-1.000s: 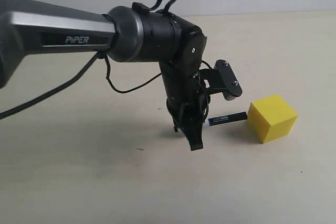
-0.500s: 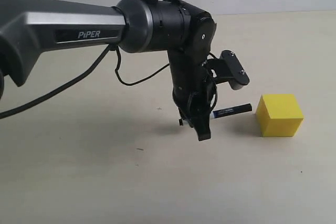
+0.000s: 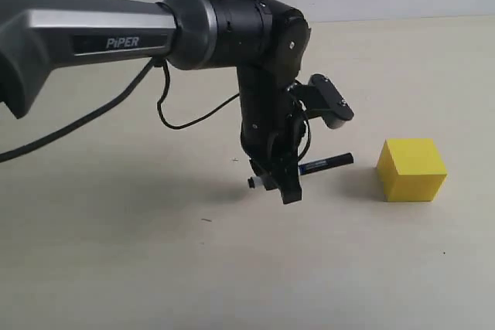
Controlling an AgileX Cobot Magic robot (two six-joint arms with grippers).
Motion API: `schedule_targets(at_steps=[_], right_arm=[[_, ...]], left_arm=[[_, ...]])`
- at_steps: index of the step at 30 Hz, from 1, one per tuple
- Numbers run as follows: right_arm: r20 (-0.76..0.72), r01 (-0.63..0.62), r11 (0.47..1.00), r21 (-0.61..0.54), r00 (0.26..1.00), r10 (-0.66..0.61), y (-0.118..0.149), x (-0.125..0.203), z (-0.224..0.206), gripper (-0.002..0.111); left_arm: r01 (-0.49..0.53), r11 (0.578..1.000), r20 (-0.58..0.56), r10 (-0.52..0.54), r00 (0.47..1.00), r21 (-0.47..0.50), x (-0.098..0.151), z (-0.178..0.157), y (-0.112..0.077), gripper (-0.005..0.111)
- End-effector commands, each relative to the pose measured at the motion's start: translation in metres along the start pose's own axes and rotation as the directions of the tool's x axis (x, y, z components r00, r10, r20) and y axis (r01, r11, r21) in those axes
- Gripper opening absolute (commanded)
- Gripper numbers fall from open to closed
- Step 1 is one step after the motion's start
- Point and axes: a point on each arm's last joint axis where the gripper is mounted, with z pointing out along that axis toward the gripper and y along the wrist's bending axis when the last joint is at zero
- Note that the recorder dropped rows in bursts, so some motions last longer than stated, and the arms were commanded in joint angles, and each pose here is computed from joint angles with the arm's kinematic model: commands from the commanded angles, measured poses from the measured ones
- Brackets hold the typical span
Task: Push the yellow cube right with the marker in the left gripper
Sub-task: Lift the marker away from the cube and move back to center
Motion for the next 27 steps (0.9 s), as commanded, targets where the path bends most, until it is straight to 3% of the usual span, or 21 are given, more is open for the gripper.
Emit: schedule_targets(at_steps=[1,7,12,22,27], right_arm=[[0.006,0.001,1.000,0.008,1.000,-0.001,0.000,0.001,0.000,0.000],[0.006,0.001,1.000,0.008,1.000,-0.001,0.000,0.001,0.000,0.000],[0.006,0.001,1.000,0.008,1.000,-0.001,0.000,0.001,0.000,0.000],[0.006,0.001,1.000,0.008,1.000,-0.001,0.000,0.001,0.000,0.000],[0.006,0.001,1.000,0.008,1.000,-0.001,0.000,0.001,0.000,0.000]], left_arm=[[0.134,0.991,0.059,-0.132,0.989,-0.030,0.010,-0.034,0.017,0.000],[0.352,0.935,0.114,-0.346,0.931,-0.038,0.032,-0.071,0.042,0.000],[0.517,0.855,0.156,-0.507,0.848,-0.031,0.048,-0.091,0.060,0.000],[0.724,0.690,0.177,-0.713,0.678,0.009,0.056,-0.100,0.068,0.000],[0.833,0.553,0.165,-0.825,0.540,0.038,0.056,-0.099,0.066,0.000]])
